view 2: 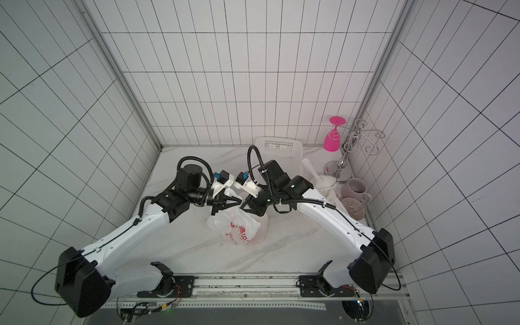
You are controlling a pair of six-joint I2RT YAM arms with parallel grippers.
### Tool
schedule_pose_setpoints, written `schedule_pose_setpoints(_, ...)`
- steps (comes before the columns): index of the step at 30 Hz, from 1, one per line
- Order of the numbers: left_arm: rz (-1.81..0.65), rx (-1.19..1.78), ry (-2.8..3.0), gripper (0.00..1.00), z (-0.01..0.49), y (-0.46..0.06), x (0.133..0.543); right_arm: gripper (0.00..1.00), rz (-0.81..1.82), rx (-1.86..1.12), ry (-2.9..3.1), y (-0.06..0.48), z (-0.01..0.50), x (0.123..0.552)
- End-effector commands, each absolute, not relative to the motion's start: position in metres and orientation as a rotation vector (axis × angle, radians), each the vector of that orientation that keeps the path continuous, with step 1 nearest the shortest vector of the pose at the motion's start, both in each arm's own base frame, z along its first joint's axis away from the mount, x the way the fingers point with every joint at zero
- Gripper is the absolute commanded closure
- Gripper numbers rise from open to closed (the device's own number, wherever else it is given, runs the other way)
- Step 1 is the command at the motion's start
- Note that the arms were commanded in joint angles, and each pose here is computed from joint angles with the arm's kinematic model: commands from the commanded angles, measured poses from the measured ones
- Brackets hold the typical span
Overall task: Place the peach into a plastic bag & tie a knot
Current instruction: Cross the plastic bag at the center of the board.
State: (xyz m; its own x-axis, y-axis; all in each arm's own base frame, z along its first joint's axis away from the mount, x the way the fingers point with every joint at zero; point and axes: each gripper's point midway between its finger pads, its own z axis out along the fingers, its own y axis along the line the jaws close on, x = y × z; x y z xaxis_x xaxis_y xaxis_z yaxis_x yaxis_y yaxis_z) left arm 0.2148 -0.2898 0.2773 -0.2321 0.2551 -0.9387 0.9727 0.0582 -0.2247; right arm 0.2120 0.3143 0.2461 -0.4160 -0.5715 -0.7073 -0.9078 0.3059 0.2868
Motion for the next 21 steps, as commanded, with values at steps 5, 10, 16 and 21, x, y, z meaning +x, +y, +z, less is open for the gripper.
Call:
schedule_pose_setpoints(5,-1.269,1.201,1.590,1.00,0.295,-0.286,0.215,1.00,0.704,-1.259,1.932,0.314,0.270,0.248)
schedule_pose_setpoints(10,-1.246,1.117,1.691,0.75,0.274,-0.272,0.219,1.00,0.752,-1.231,1.849,0.316,0.281,0.245)
schedule_pose_setpoints(16,-1.113,0.960,1.812,0.68,0.243,-0.246,0.234,1.00,0.812,-1.219,1.846,0.314,0.279,0.245)
schedule_pose_setpoints(21,-1.203,0.973,1.749,0.78,0.255,-0.254,0.230,1.00,0.845,-1.242,1.859,0.319,0.259,0.241)
